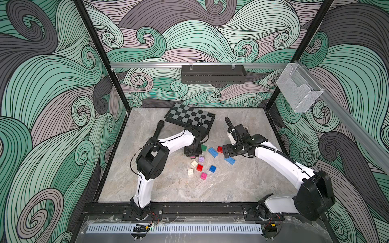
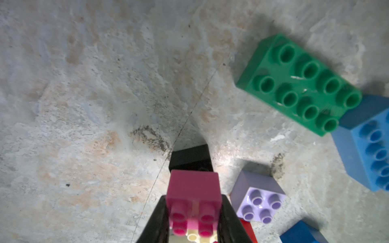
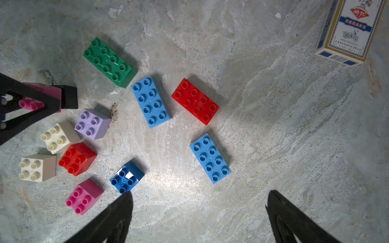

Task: Assemble the letter p with lego
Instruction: Assemble the lego brick with the lego brick.

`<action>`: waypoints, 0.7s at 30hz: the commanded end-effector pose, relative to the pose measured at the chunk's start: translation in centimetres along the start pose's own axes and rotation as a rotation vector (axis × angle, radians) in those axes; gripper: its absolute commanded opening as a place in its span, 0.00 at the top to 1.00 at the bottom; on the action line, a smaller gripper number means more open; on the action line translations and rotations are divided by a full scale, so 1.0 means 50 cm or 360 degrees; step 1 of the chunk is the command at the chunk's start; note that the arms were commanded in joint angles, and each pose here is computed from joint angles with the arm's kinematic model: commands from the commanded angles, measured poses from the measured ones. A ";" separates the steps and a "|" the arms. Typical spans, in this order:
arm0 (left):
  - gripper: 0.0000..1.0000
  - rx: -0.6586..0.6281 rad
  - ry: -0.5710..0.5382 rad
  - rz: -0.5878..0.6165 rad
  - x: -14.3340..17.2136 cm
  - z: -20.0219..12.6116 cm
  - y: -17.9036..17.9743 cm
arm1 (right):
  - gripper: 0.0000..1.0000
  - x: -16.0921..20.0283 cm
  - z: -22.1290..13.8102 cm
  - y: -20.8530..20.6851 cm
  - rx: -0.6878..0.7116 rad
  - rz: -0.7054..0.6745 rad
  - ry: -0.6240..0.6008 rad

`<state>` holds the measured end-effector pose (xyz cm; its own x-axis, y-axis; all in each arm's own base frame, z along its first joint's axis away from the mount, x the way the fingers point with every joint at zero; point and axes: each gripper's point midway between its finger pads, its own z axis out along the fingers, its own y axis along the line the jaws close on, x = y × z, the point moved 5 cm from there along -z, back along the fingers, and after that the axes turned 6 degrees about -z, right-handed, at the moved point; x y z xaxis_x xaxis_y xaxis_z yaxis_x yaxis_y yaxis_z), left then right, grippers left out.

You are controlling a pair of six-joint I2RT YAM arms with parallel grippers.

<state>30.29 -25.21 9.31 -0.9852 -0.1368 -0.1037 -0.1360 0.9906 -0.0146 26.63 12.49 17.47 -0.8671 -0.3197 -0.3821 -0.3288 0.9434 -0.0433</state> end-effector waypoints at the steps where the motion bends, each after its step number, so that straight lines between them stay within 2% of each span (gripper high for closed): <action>1: 0.83 -0.0053 0.0036 0.0006 0.004 0.028 0.006 | 0.01 0.005 0.002 0.005 -0.0021 -0.0009 0.0021; 11: 0.84 -0.0033 -0.0071 0.0123 -0.017 -0.047 0.006 | 0.01 0.004 -0.001 0.005 -0.0024 -0.0006 0.0012; 21: 0.84 0.0122 -0.0114 0.0281 -0.007 -0.102 -0.006 | 0.01 0.004 -0.010 -0.005 0.0030 0.0008 -0.0008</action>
<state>30.73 -25.32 12.02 -0.9874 -0.0147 -0.1579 -0.0110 0.9996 -0.0242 26.60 12.52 17.48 -0.8673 -0.3194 -0.3818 -0.3297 0.9432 -0.0400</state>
